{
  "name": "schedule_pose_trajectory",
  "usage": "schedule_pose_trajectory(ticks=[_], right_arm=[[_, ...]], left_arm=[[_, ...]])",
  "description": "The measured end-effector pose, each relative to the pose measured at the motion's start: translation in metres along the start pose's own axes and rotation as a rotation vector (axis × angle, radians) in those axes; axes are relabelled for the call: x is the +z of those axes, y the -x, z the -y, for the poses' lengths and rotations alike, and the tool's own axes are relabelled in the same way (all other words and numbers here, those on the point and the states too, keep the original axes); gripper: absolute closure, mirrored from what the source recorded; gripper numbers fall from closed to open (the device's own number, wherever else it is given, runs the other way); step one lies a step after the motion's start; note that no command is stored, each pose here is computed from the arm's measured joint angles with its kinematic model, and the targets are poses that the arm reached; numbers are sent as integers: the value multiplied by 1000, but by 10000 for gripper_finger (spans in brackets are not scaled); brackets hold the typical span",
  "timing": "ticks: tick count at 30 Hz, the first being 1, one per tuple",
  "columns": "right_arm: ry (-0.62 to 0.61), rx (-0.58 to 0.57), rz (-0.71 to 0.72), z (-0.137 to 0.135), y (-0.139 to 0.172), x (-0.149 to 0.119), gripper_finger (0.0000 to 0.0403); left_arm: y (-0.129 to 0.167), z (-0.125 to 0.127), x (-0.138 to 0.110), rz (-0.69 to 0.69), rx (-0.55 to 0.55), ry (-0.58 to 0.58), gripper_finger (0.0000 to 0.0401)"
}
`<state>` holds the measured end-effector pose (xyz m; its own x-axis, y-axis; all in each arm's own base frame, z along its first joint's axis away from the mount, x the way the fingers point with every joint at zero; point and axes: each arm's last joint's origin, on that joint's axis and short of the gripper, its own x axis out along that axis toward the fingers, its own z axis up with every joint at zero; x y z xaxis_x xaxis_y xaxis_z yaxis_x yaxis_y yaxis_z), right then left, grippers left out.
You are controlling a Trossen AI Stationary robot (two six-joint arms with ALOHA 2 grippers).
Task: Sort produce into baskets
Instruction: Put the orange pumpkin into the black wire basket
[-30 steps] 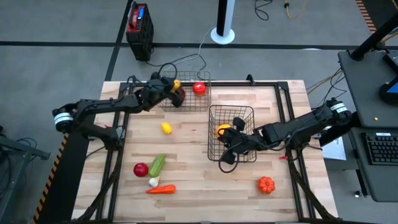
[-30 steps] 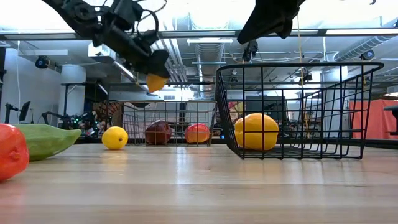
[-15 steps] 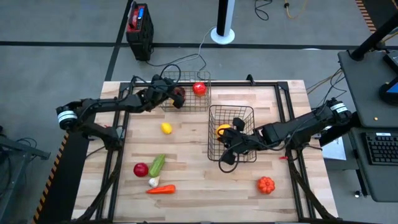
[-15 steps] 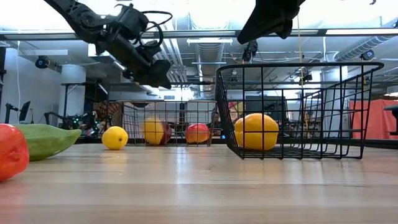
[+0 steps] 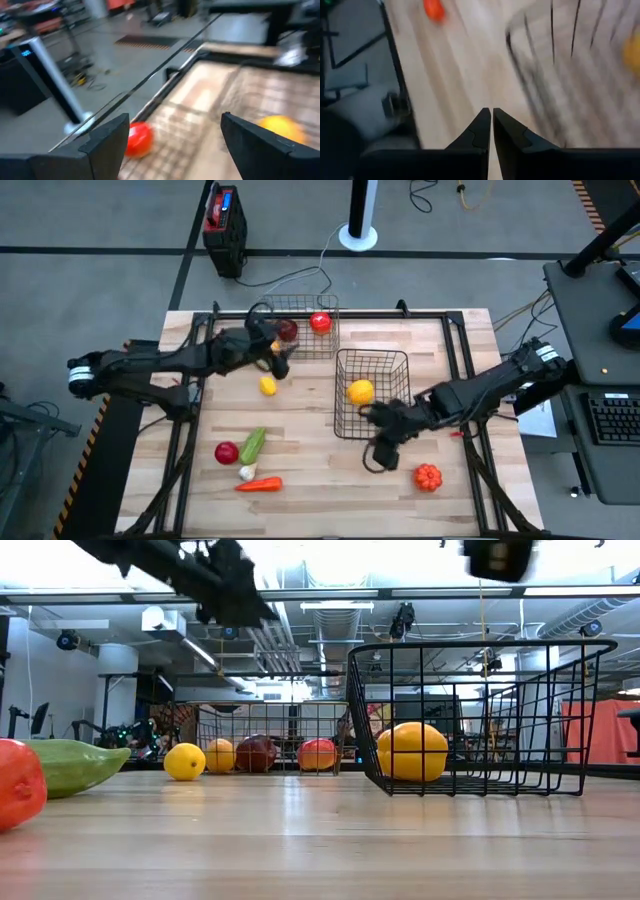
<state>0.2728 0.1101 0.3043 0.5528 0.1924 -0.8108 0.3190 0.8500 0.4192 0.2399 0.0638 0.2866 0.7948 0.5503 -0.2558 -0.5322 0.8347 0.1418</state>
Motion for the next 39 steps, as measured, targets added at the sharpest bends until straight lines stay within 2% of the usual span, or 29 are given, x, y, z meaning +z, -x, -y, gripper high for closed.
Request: schedule_pose_trajectory(ticks=[4,7,11,16,21,28,35,39], right_arm=[[-181,-57,-207,-5,1,-32,390],[-306,-158,-356,-8,1,-60,390],[-424,-253,-485,-17,6,-95,390],[-528,-325,-510,-25,9,-124,390],[-548,-363,-477,-26,8,-138,377],[-576,-393,-433,-22,5,-141,295],[-610,-426,-426,-21,-1,-144,175],[-624,-449,-422,-21,-7,-146,104]], left_arm=[[22,28,6,45,-135,3,105],[36,49,7,60,-241,1,105],[53,74,6,68,-362,8,105],[73,98,6,90,-486,47,105],[89,113,6,118,-572,64,105],[100,126,2,92,-639,91,105],[111,136,2,116,-698,110,119],[112,136,2,121,-665,111,127]])
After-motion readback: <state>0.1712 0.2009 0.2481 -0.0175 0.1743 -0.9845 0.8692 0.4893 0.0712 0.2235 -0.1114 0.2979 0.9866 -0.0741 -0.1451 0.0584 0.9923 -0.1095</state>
